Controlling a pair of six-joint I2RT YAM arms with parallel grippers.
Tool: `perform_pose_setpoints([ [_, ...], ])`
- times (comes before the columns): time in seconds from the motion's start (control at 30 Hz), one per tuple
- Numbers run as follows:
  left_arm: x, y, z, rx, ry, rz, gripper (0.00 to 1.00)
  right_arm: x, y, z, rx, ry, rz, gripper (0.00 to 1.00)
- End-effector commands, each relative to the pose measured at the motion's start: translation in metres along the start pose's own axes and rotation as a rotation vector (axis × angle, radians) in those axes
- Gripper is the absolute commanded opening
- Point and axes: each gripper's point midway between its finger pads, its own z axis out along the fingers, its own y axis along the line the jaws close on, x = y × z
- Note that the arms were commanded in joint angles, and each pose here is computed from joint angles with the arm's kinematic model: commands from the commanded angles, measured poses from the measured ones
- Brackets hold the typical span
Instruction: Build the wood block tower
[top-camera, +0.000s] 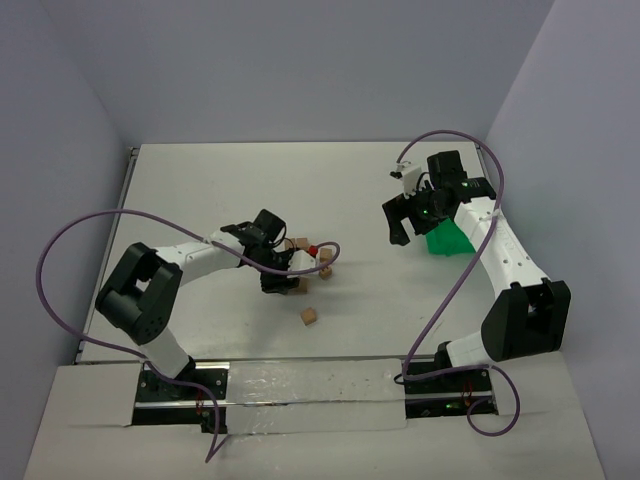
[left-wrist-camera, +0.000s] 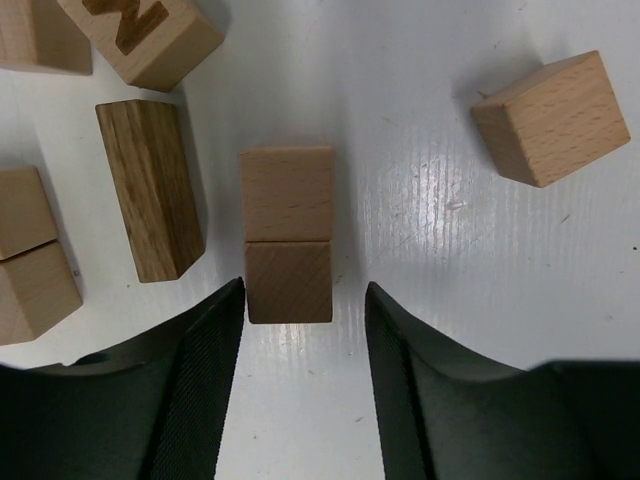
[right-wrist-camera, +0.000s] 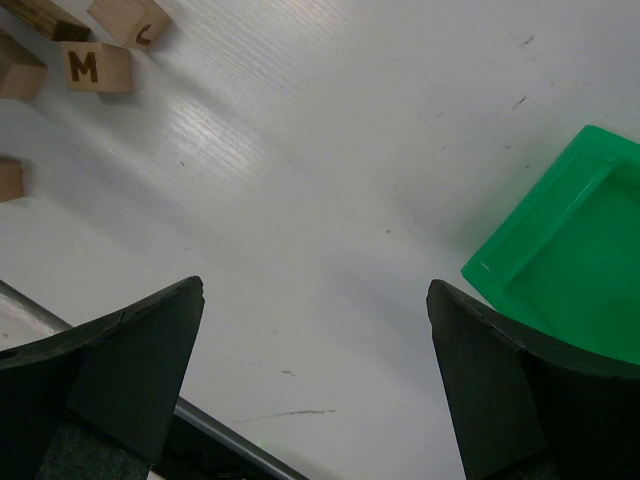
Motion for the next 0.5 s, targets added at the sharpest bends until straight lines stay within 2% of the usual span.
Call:
perform_pose_setpoints([
  [0.0,-0.010,0.000,-0.001,0.014,-0.028,0.004,0.64,-0.010,0.000,-0.003,0.004,-0.024,-0.023,1.00],
  [0.1,-0.014,0.002,-0.002,0.004,-0.039,0.003,0.66,-0.008,0.000,-0.002,0.001,-0.023,-0.020,1.00],
  [0.47,-0.032,0.008,0.000,0.004,-0.070,0.016,0.65,-0.006,0.000,0.000,-0.002,-0.015,-0.020,1.00],
])
